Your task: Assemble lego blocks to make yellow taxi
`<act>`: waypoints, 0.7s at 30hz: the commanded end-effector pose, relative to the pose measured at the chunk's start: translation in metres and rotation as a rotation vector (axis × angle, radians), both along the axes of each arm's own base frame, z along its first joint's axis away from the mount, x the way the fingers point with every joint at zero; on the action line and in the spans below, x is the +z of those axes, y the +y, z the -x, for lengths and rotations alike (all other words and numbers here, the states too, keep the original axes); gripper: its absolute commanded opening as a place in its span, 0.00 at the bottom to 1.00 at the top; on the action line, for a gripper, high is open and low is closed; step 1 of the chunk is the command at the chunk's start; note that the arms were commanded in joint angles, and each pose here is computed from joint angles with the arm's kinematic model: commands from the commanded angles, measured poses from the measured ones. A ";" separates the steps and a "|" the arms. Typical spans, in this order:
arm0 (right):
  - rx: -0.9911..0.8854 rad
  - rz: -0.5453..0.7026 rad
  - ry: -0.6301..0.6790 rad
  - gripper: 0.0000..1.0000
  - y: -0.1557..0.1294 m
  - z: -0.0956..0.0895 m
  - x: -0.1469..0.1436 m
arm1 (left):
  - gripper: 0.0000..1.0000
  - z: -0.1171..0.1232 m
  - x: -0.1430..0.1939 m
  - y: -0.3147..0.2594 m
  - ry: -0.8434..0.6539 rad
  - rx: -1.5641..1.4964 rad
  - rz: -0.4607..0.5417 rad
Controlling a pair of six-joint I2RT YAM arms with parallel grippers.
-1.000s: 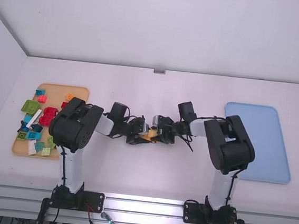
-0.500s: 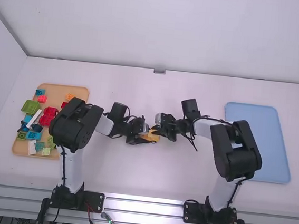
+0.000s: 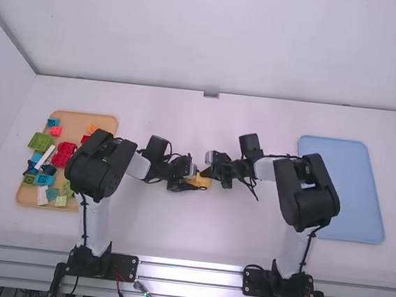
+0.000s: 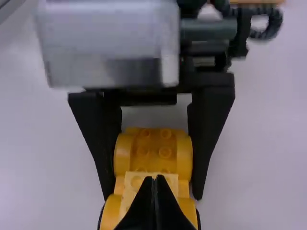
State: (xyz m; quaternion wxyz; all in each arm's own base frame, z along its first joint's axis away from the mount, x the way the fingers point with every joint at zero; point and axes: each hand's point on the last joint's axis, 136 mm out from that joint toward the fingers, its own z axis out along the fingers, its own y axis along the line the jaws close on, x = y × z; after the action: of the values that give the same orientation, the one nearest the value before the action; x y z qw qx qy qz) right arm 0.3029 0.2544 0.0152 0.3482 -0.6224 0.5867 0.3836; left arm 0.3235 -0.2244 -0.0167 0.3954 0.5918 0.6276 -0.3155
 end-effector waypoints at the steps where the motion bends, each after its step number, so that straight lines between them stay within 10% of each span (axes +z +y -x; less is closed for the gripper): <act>1: -0.058 0.046 0.055 0.00 -0.008 -0.007 -0.011 | 0.50 0.001 -0.003 0.000 0.025 0.002 0.007; 21: -0.054 0.250 0.034 0.00 -0.031 0.003 -0.043 | 0.49 -0.002 -0.002 0.000 0.019 0.004 0.009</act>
State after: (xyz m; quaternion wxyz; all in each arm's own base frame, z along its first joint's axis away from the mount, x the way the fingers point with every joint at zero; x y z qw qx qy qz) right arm 0.3024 0.2455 0.0102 0.3189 -0.6250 0.6089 0.3700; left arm 0.3237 -0.2246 -0.0165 0.3962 0.5922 0.6269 -0.3152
